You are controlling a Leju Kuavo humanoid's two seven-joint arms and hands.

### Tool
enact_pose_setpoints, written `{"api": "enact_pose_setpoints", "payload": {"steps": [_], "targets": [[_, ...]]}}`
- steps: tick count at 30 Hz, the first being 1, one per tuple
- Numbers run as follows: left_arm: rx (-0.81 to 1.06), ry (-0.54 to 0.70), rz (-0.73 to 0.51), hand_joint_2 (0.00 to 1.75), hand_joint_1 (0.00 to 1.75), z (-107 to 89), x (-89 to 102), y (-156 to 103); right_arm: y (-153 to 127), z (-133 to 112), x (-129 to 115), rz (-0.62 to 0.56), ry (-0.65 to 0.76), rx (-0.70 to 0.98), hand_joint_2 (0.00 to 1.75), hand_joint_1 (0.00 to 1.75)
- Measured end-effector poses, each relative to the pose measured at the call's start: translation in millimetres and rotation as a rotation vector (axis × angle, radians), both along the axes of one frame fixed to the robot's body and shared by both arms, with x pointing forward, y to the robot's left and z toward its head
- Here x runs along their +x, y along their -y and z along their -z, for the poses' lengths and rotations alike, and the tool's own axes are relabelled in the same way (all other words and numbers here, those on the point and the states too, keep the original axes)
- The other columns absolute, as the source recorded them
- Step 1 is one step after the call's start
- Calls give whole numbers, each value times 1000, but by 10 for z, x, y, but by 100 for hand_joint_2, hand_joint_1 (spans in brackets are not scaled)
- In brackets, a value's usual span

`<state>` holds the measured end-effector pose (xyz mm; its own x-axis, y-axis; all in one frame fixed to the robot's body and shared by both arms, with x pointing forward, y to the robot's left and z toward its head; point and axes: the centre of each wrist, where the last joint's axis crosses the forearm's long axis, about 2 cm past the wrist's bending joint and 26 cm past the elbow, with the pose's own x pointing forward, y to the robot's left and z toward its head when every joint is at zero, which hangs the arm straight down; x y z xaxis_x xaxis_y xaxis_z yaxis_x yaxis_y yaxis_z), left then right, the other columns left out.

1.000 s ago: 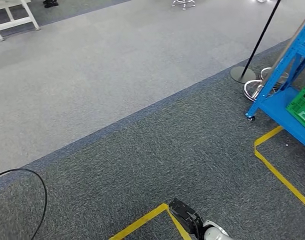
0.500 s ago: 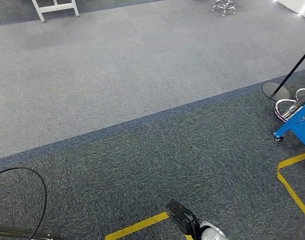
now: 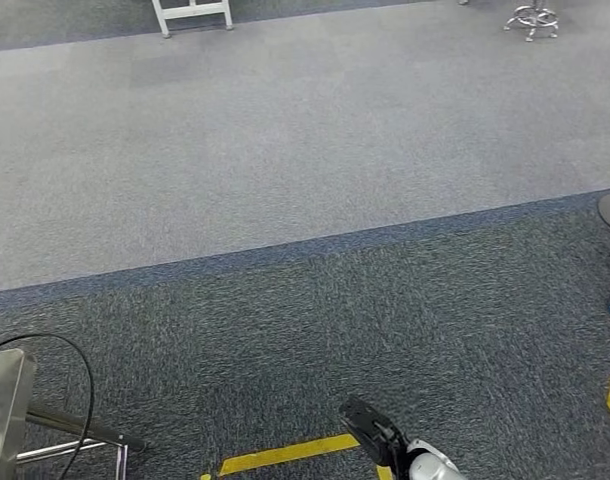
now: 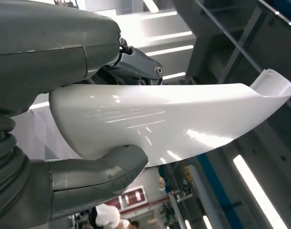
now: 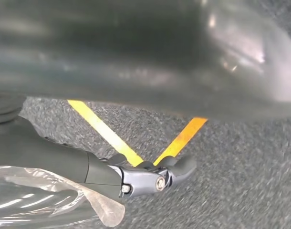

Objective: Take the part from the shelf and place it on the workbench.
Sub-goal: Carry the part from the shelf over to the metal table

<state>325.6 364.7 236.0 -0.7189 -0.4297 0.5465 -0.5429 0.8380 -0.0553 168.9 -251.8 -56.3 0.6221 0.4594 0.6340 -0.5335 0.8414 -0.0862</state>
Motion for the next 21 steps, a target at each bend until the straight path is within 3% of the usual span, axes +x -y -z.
{"api": "enact_pose_setpoints", "payload": {"steps": [21], "targets": [[8,30,-19,175,175,-53,-29,-2,-10,-5,24,-24,4,-10,0,0]]}}
